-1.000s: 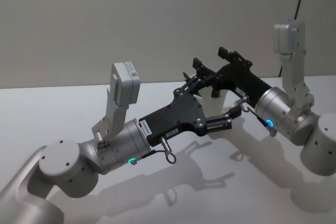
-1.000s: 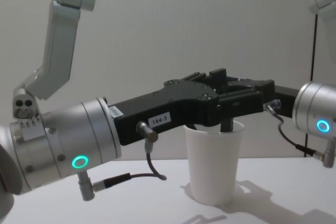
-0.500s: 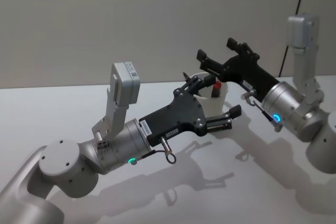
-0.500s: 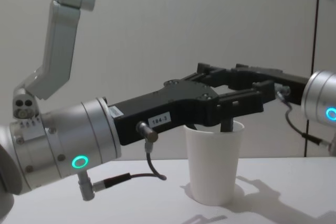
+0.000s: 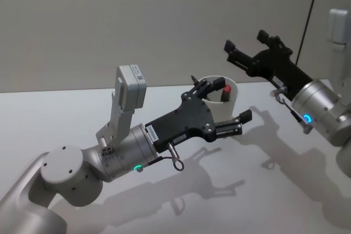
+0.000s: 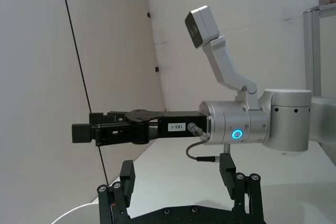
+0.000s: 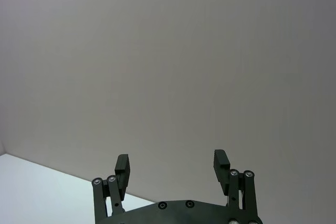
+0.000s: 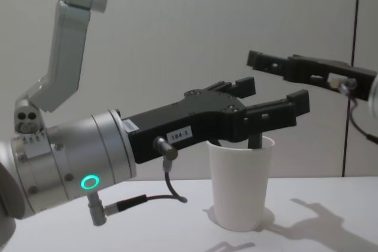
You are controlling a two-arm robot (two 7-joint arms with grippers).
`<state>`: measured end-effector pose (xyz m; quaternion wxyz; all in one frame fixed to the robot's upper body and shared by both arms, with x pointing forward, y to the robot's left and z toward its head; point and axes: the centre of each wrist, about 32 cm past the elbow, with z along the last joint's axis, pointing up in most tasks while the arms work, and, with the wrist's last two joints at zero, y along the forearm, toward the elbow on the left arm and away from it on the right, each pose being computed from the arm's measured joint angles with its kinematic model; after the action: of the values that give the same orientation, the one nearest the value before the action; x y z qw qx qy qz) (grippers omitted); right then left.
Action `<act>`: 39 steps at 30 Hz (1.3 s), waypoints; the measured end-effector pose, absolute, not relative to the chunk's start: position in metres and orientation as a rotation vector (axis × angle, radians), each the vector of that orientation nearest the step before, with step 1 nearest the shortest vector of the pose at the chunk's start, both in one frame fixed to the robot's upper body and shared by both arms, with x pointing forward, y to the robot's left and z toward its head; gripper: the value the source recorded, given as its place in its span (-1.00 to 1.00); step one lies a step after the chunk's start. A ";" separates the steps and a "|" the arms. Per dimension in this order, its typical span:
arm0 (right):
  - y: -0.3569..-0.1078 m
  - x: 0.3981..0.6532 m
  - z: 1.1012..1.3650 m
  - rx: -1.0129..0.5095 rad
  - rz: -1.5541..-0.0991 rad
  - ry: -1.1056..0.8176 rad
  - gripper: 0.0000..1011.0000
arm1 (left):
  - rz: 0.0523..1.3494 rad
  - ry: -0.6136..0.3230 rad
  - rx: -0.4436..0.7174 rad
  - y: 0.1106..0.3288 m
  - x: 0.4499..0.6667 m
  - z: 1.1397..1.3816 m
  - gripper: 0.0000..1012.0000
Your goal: Place the pen into the pen holder.
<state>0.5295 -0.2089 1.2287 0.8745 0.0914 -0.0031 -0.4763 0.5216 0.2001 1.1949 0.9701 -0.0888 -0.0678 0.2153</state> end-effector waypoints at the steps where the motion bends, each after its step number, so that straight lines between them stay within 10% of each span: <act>1: -0.209 0.530 1.229 0.191 -0.996 -0.006 0.98 | 0.436 -0.137 -0.179 0.200 0.522 1.195 0.98; 39: -0.234 0.456 1.193 0.050 -1.201 -0.063 0.98 | 0.828 -0.182 -0.029 0.199 0.505 1.201 0.98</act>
<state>0.4555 -0.2341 1.1925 0.8244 0.0234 -0.0295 -0.5648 0.5049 0.1993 1.2006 0.9114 -0.0142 -0.0883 0.4018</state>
